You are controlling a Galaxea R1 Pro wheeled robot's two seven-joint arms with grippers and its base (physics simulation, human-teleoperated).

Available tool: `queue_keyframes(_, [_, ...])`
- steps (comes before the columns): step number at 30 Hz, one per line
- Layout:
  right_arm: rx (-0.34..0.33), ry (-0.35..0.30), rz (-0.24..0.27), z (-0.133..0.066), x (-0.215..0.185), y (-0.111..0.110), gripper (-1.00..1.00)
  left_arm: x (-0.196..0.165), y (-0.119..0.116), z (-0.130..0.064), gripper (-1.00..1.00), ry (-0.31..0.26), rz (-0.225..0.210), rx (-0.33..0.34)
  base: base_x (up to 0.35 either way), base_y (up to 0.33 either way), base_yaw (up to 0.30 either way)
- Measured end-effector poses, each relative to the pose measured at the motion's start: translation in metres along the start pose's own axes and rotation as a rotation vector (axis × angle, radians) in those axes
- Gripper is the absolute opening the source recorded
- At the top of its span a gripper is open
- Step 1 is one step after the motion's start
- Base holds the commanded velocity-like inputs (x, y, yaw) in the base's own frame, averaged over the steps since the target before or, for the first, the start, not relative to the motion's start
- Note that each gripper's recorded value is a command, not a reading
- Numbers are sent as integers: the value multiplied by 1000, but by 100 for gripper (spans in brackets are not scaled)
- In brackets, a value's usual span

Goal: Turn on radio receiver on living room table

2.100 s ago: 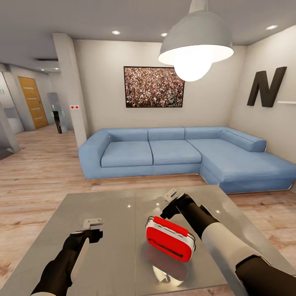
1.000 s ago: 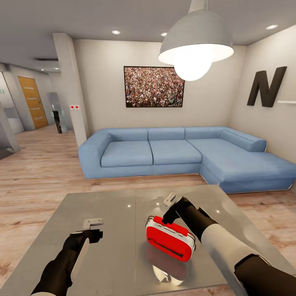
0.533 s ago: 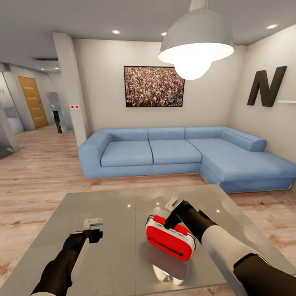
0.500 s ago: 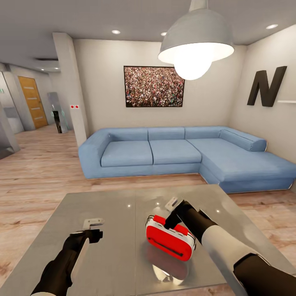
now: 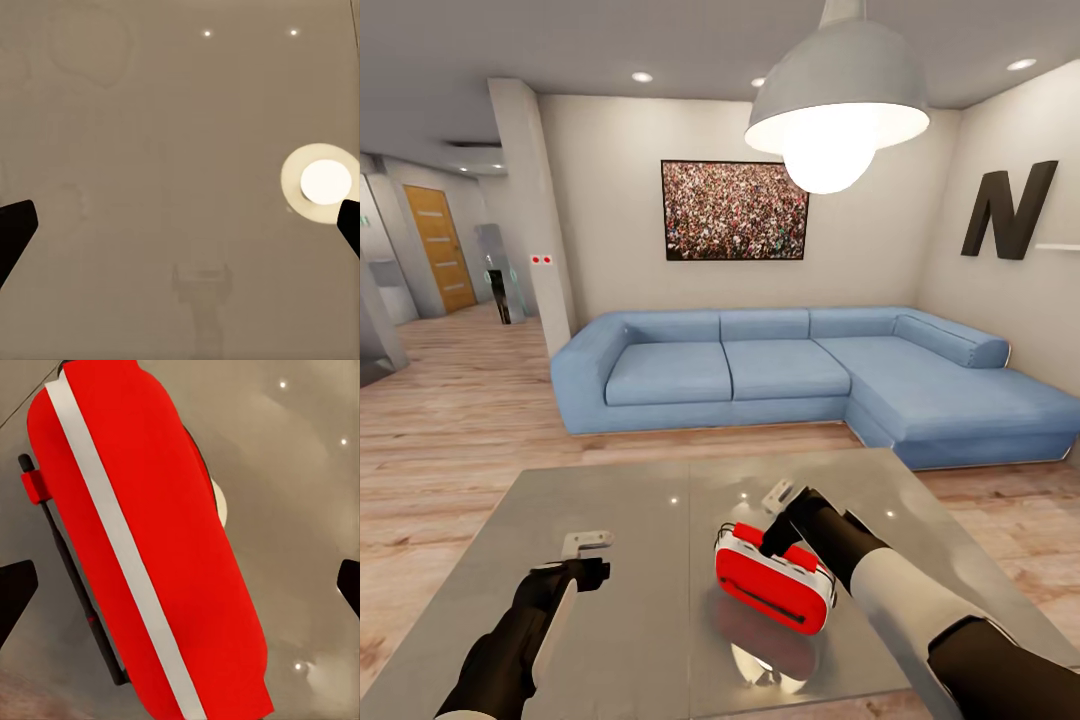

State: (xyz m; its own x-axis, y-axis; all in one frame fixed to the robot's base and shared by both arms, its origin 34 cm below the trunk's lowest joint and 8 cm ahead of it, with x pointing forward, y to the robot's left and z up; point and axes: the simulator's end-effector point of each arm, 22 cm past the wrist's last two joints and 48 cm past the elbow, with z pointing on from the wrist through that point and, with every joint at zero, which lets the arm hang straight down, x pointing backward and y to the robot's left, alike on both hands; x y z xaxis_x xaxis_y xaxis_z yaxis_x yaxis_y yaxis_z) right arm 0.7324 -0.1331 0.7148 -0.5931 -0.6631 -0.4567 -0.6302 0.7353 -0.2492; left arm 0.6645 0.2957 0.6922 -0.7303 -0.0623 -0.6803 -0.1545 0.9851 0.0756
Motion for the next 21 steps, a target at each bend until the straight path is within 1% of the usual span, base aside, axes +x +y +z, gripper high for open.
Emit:
queue_keyframes(2, [3, 0, 0, 3, 2, 0, 100, 3, 0, 2, 100, 0, 0, 0, 0, 0, 0])
queue_keyframes(6, [14, 2, 3, 3, 4, -5, 100, 3, 0, 2, 100, 0, 0, 0, 0, 0, 0])
queue_keyframes(21, [17, 2, 5, 3, 5, -6, 100, 3, 0, 2, 100, 0, 0, 0, 0, 0, 0])
